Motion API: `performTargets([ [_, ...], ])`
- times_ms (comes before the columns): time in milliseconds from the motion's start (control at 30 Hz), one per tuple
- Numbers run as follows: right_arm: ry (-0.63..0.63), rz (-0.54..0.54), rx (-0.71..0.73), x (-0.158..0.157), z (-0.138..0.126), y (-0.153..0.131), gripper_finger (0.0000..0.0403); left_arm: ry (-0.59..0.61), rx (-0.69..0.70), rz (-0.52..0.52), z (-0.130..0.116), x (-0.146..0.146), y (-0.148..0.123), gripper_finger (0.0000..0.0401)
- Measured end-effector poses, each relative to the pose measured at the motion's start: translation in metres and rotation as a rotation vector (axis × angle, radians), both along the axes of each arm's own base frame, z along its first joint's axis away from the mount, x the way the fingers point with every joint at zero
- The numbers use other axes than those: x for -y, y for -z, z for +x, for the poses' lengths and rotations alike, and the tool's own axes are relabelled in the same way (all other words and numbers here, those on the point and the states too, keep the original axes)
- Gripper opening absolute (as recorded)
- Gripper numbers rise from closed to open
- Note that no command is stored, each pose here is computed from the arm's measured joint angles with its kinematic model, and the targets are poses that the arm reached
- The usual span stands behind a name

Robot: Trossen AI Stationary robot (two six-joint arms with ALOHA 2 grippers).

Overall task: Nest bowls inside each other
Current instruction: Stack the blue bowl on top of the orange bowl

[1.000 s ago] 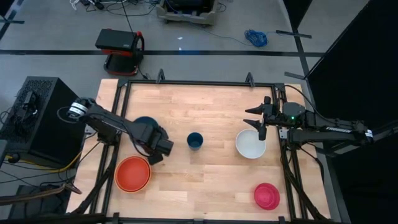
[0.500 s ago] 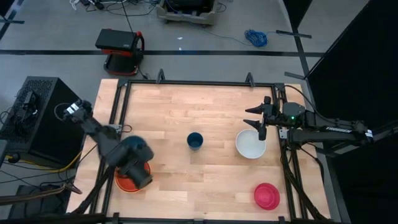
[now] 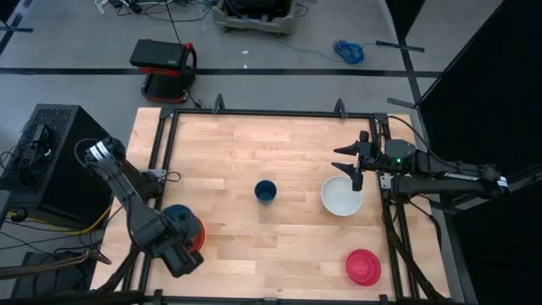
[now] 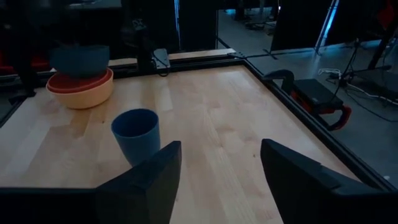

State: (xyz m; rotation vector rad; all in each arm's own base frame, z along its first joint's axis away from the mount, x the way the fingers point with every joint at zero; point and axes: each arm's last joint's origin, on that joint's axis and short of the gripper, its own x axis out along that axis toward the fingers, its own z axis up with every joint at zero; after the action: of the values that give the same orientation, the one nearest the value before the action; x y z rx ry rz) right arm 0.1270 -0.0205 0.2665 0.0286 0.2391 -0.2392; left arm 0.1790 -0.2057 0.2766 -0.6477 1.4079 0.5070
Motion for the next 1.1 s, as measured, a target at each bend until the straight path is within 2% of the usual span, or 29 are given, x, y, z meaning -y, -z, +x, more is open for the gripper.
performTargets([
  [200,0.002,0.008,0.002,0.0,0.0,0.0,0.021,0.007,-0.021,-0.048,0.0,0.002,0.024,0.0],
  [733,0.006,0.022,0.01,0.0,0.0,0.0,0.0215,0.011,0.013,-0.105,0.003,0.006,0.031,0.0],
  [1100,0.005,0.023,0.01,0.0,0.0,0.0,0.0215,0.007,-0.021,-0.06,0.0,0.002,0.032,0.0],
])
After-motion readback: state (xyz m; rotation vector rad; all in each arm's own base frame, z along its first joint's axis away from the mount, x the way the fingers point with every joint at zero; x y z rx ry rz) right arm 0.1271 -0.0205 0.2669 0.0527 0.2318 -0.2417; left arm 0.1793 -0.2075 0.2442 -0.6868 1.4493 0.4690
